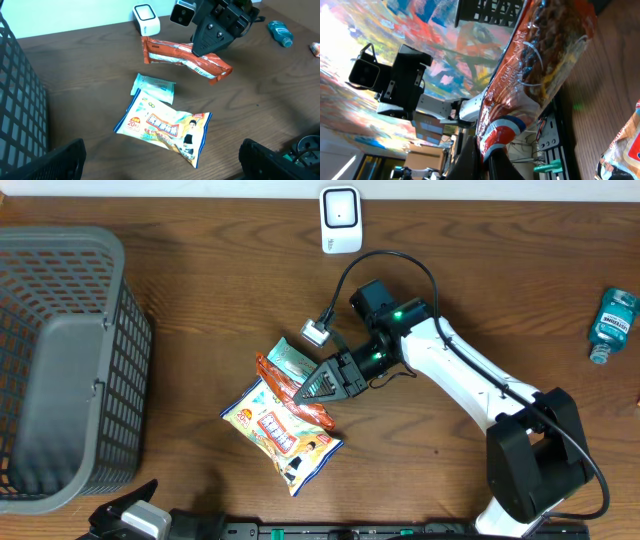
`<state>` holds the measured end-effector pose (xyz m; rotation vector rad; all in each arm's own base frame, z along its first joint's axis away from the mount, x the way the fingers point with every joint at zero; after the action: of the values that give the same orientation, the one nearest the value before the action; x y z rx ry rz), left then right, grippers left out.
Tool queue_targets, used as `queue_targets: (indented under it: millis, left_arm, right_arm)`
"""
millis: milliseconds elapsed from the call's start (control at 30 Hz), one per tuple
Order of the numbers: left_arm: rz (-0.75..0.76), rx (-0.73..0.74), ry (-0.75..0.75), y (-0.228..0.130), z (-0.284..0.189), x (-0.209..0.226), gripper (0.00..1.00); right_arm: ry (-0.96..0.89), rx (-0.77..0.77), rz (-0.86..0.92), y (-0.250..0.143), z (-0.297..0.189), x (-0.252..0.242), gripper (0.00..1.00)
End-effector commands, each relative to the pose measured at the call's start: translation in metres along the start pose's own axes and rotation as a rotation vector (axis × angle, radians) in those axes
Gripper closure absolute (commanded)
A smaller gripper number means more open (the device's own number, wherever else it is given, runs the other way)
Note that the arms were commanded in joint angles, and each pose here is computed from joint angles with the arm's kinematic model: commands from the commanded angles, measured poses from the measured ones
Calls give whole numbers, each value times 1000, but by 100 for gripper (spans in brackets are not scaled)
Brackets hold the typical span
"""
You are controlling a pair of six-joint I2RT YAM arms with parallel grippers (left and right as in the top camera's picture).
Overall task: Scan the item barcode
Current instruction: 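Carry the chocolate bar up to the white scanner window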
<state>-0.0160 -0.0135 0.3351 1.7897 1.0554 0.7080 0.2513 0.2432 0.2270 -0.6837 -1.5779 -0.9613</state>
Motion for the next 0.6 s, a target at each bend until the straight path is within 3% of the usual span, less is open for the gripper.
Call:
queue_targets:
  millis: [0,400,467,567]
  left_arm:
    - [5,-10,-11,1,-1,-1,2]
    - [5,-10,-10,1,-1,-1,2]
    - [5,-10,-10,1,-1,-1,2]
    - [5,-10,-11,1,-1,-1,2]
  right_arm:
    - [48,-9,-25,0,-1,3,99]
    - [21,-5,29,0,-1,0,99]
    - [-98,9,-5,0,-1,-10,99]
    - [-508,46,-16,0,-11,-42,99]
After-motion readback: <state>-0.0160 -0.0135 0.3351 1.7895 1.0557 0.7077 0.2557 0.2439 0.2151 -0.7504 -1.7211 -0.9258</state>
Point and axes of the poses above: each gripper's point midway between its finger pads, its own z axis out along the fingers, its own x axis along the line the jaws close on, y = z × x, the point moved 9 cm from there along -z, back along the fingers, and after that the axes turned 6 degrees about z, right-handed, at the moved point
